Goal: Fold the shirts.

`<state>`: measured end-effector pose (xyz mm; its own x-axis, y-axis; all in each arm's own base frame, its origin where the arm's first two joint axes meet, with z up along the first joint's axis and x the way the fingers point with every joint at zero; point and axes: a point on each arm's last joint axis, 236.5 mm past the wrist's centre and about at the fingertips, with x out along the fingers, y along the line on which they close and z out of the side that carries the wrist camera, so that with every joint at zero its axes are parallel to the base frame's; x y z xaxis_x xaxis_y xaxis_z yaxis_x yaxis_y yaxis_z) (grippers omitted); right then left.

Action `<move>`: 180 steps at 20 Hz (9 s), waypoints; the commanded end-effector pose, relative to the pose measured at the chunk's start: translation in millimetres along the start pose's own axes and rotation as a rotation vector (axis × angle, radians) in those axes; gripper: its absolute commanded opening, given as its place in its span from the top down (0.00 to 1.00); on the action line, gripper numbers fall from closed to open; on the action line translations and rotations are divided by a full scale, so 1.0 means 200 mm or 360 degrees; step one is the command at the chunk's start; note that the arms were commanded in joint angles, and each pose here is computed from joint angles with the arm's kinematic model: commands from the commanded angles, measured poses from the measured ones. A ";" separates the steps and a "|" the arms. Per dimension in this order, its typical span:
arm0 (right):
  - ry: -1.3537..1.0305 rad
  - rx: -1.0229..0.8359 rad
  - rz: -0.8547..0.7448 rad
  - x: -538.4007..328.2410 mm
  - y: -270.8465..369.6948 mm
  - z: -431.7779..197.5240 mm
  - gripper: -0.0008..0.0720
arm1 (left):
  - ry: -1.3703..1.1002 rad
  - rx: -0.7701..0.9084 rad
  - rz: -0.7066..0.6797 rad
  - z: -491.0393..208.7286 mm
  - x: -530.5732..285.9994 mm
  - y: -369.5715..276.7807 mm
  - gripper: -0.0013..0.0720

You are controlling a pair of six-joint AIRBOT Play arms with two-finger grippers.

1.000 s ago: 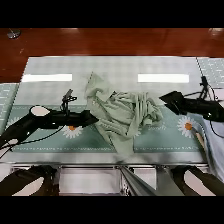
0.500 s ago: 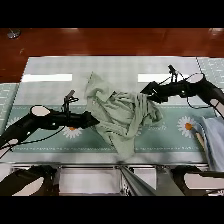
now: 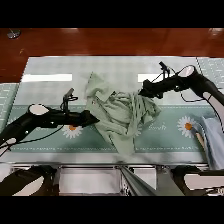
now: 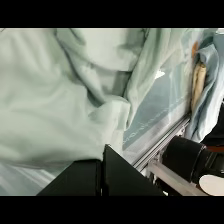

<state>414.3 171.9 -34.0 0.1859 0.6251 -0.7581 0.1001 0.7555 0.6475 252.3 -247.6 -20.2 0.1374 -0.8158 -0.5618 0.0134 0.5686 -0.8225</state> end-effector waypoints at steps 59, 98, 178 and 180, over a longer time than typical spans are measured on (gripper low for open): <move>-0.0463 -0.0170 0.0149 -0.77 -0.05 0.41 0.14 | -0.0600 0.0018 0.0318 0.72 -0.80 0.11 0.03; -0.0035 0.0523 0.0154 0.12 -0.23 -0.38 0.17 | -0.0140 -0.0179 0.0146 -0.01 0.15 0.16 0.96; -0.0445 -0.0095 -0.0233 -0.42 -0.19 0.72 0.95 | -0.0797 0.0198 0.0680 1.30 -1.01 0.34 0.96; -0.0221 -0.0184 -0.0249 -0.39 -0.20 0.56 0.95 | -0.0506 0.0191 0.0791 1.11 -0.99 0.43 0.96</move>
<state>543.0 65.4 15.2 0.4628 0.4303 -0.7750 0.0992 0.8437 0.5276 491.1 -14.8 54.1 0.6245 -0.3605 -0.6928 -0.0634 0.8608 -0.5050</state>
